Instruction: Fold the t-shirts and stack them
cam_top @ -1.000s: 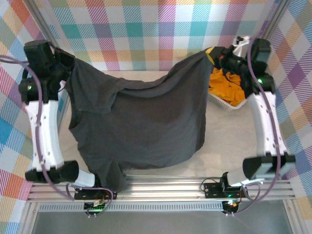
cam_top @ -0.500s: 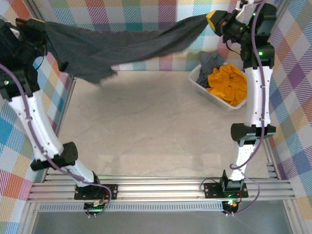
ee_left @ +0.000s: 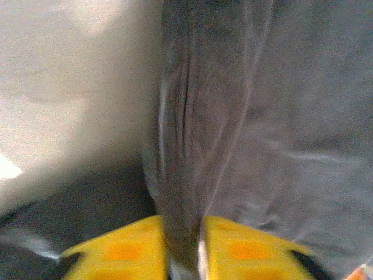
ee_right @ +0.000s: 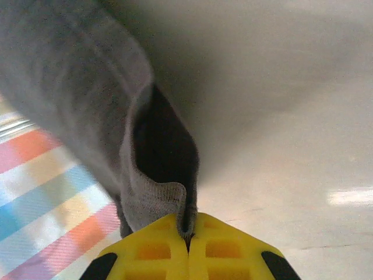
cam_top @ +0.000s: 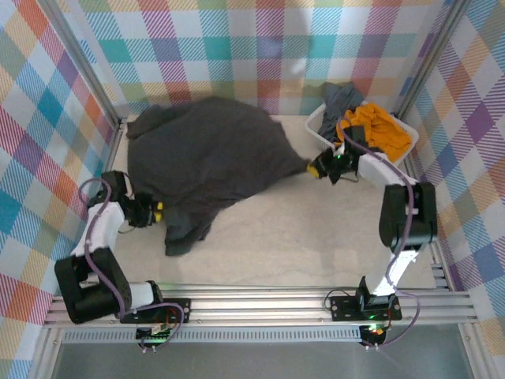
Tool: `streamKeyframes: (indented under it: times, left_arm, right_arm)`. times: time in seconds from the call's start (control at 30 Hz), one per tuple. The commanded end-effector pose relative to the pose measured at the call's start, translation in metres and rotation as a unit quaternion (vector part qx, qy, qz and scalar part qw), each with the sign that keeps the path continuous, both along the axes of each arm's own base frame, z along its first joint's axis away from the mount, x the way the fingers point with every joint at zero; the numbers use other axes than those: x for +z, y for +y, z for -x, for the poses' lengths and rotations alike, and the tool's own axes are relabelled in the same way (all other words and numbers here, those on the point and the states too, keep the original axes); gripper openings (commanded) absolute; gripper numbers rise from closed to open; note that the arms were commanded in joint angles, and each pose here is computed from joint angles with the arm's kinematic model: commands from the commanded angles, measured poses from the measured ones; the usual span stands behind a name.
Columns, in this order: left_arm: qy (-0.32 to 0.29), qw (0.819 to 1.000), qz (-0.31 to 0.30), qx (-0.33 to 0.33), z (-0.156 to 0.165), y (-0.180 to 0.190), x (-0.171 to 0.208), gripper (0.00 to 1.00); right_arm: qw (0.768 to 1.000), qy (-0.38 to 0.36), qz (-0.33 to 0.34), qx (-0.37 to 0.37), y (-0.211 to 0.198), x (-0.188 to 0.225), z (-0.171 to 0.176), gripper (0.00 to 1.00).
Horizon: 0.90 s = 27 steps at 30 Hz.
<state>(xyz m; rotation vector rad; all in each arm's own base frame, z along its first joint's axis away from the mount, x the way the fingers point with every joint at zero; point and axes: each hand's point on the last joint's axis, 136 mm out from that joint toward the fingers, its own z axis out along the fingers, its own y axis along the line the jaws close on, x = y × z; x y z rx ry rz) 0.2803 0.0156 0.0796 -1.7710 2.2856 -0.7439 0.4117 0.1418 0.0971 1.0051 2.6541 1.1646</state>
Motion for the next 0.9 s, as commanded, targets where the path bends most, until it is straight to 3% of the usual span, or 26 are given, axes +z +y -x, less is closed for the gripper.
streamKeyframes:
  times: [0.0,0.1,0.27,0.47,0.7,0.87]
  left_arm:
    - [-0.024,0.998,-0.024,-0.053,-0.004,-0.002,-0.009,0.34]
    - [0.003,0.997,-0.027,-0.067,0.013,-0.004,-0.024,0.34]
    - [0.014,0.996,-0.074,-0.055,0.035,0.006,-0.019,0.32]
    - [0.02,0.995,-0.088,-0.039,0.053,0.007,-0.015,0.23]
    - [0.024,0.994,-0.095,-0.038,0.061,0.008,-0.014,0.0]
    - [0.021,0.991,-0.131,-0.021,0.07,0.019,0.001,0.0]
  right_arm:
    - [0.999,-0.029,0.029,0.027,0.001,-0.018,-0.003,0.0]
    - [0.998,-0.012,0.049,0.033,-0.001,-0.037,0.012,0.0]
    - [0.995,-0.02,0.089,0.027,-0.013,-0.031,0.031,0.0]
    - [0.985,-0.028,0.172,0.006,-0.045,-0.017,0.045,0.0]
    - [0.977,-0.014,0.212,-0.023,-0.079,-0.019,0.063,0.0]
    - [0.975,0.004,0.219,-0.024,-0.087,-0.028,0.072,0.0]
